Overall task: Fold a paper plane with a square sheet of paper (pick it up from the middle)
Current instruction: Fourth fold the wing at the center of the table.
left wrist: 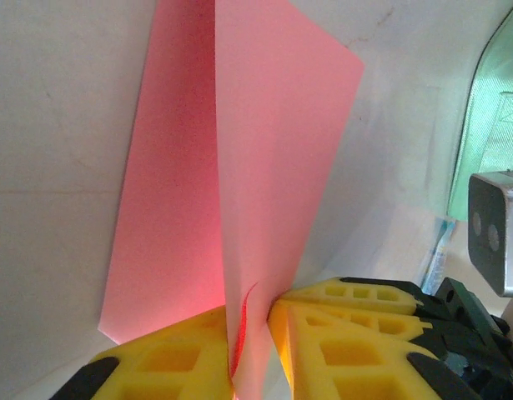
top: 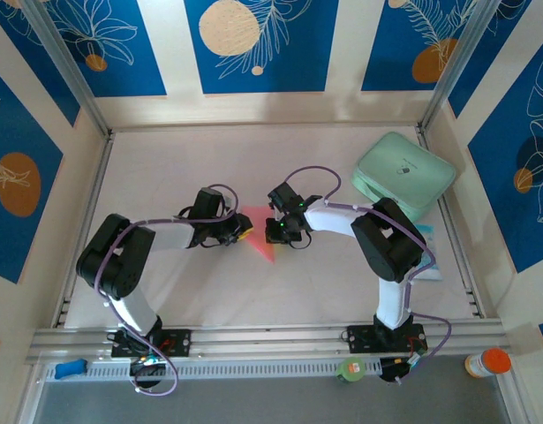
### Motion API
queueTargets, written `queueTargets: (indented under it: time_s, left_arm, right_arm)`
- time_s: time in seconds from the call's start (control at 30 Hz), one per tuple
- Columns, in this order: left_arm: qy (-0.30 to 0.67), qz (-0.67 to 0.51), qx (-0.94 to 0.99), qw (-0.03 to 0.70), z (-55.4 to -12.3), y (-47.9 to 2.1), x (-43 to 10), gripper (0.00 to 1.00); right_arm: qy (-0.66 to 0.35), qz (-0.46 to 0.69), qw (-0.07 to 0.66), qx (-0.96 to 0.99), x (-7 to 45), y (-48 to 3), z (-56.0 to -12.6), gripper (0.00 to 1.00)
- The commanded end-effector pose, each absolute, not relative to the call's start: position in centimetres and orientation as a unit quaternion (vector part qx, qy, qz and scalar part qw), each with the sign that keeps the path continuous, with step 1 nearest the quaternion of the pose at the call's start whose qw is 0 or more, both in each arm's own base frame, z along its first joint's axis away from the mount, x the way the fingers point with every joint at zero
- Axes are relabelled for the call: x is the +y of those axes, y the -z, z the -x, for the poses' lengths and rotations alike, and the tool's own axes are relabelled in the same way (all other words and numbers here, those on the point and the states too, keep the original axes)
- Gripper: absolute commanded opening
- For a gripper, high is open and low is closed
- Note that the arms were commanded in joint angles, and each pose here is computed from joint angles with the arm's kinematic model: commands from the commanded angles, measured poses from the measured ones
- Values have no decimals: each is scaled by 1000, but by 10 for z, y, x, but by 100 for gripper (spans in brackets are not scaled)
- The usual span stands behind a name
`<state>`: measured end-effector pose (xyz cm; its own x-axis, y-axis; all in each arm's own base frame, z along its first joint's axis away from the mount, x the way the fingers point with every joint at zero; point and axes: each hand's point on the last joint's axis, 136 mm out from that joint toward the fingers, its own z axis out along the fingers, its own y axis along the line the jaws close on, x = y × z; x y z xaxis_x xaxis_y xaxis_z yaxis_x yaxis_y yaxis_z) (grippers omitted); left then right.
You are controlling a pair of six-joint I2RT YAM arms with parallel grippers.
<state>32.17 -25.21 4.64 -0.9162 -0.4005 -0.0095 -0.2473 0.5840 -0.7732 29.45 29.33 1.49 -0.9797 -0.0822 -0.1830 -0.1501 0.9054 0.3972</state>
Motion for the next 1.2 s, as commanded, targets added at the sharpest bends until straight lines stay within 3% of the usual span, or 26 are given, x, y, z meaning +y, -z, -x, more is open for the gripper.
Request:
queueTargets:
  time_s: [0.0,0.3,0.47,0.7,0.93,1.17]
  left_arm:
    - [421,183,884,87,-325,-43,-250,22]
    - [421,181,884,90,-329,-50,-250,10]
    - [410,189,887,102,-328,-59,-245,3]
    - [363,210,900,122,-322,-69,-235,3]
    - [333,240,903,126,-318,-67,-231,4]
    - [338,246,900,122,-319,-65,-235,4]
  right_arm:
    - [-165,57,53,983,274,11,-285,12]
    - [-179,88,84,976,278,0,-292,15]
    - [-223,137,148,954,294,-42,-307,26]
    - [-255,213,266,905,309,-100,-312,40]
    - [-206,271,328,881,309,-94,-288,42]
    - [-157,324,344,867,319,-70,-269,42]
